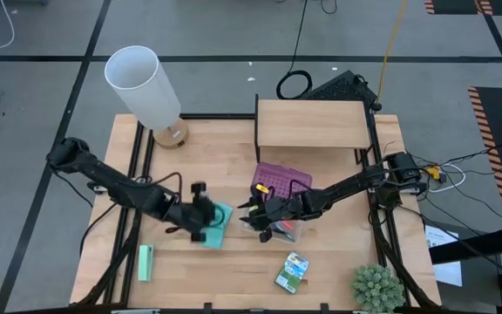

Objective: Pack school essentials
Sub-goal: Put the blue sticky notes into the purple supply box

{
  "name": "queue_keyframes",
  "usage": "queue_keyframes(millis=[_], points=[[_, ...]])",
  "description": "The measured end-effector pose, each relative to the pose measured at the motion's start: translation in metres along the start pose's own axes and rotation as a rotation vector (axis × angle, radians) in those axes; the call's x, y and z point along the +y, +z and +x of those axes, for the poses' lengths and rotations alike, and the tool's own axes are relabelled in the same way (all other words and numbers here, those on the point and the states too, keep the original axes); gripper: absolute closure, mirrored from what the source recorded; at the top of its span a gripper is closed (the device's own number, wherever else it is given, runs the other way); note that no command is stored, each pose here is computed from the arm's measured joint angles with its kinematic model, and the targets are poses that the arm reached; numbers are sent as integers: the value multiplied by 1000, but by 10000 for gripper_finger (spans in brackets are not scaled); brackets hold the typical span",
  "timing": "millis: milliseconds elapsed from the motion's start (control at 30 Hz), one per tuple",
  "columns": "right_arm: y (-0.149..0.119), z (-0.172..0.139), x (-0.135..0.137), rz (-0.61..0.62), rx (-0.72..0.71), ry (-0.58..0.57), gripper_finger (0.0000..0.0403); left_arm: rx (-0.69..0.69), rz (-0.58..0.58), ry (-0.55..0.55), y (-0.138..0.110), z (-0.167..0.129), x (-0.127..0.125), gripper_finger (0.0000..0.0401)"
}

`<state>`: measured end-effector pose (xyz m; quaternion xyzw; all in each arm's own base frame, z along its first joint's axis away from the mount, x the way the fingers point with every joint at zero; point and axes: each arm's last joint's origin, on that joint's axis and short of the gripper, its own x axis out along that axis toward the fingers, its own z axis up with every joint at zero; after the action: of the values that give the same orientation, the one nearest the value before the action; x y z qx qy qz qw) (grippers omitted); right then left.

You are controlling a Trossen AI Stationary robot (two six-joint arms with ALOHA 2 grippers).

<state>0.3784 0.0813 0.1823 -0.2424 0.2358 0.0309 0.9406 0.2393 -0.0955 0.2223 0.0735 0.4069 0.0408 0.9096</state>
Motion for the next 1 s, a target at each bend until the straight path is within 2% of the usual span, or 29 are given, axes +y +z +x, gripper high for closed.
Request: queue_keyframes(millis=[67, 100, 200, 300, 400, 567, 700, 833, 1000], points=[[-1, 0, 0, -2, 8, 3, 234, 7, -6, 97, 2, 2, 13, 245], [-1, 0, 1, -4, 13, 5, 234, 18, -3, 101, 3, 5, 20, 245], [-3, 0, 1, -17, 40, -5, 234, 66, -14, 29, 4, 13, 39, 244], [-7, 0, 1, -33, 81, -29, 234, 118, 0, 46, 3, 26, 55, 244], [-8, 0, 1, -48, 104, -44, 234, 138, 49, 42, 2, 35, 60, 244], [-9, 0, 1, -50, 108, -43, 234, 169, 82, -60, -1, 54, 49, 244], [-10, -1, 2, -55, 125, -37, 234, 220, 97, -153, -8, 62, 29, 244], [-12, -1, 2, -56, 140, -31, 234, 208, 87, -206, -9, 55, 7, 244], [-12, -1, 2, -53, 140, -31, 234, 207, 16, -253, -13, 42, -22, 244]])
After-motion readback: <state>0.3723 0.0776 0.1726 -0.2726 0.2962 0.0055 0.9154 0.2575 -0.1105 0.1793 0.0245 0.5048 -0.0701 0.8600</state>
